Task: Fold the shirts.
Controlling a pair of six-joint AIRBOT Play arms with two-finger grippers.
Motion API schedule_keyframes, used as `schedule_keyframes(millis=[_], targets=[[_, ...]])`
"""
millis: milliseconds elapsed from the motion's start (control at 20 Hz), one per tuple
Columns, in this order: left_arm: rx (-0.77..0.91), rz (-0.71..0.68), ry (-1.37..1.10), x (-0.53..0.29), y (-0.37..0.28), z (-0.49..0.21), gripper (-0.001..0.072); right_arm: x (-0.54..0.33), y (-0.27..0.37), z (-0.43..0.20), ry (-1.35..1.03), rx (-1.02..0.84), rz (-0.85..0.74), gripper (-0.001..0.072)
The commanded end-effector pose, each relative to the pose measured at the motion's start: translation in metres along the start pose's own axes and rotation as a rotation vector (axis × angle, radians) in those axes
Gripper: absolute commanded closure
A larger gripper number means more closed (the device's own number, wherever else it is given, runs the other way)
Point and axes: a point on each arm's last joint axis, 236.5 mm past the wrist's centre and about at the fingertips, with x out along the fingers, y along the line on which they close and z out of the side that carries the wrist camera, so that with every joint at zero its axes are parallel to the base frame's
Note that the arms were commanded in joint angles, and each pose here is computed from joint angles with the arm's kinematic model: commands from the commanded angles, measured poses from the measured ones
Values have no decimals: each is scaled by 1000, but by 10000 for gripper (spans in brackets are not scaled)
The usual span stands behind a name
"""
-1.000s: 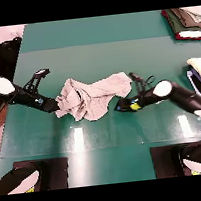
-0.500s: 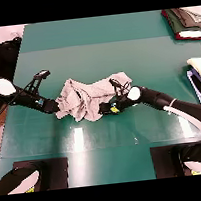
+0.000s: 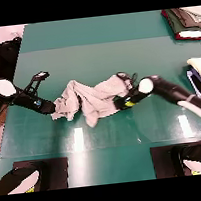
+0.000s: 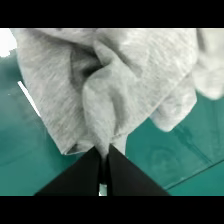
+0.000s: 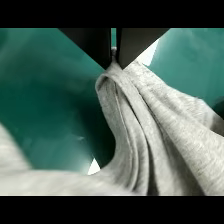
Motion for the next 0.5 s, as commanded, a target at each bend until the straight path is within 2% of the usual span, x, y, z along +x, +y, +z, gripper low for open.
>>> schedule_keyframes(millis=[0, 150, 300, 450], targets=[[10, 43, -22, 1, 10, 5, 684, -70, -66, -7, -31, 34, -155, 699], [-12, 19, -16, 16, 8, -2, 684, -121, -90, 7, -186, 125, -157, 699], [-49, -23, 14, 37, 3, -18, 683, -149, -93, 13, -291, 137, -158, 699], [-6, 37, 54, 42, 18, -31, 683, -159, -90, 12, -322, 128, -158, 699]])
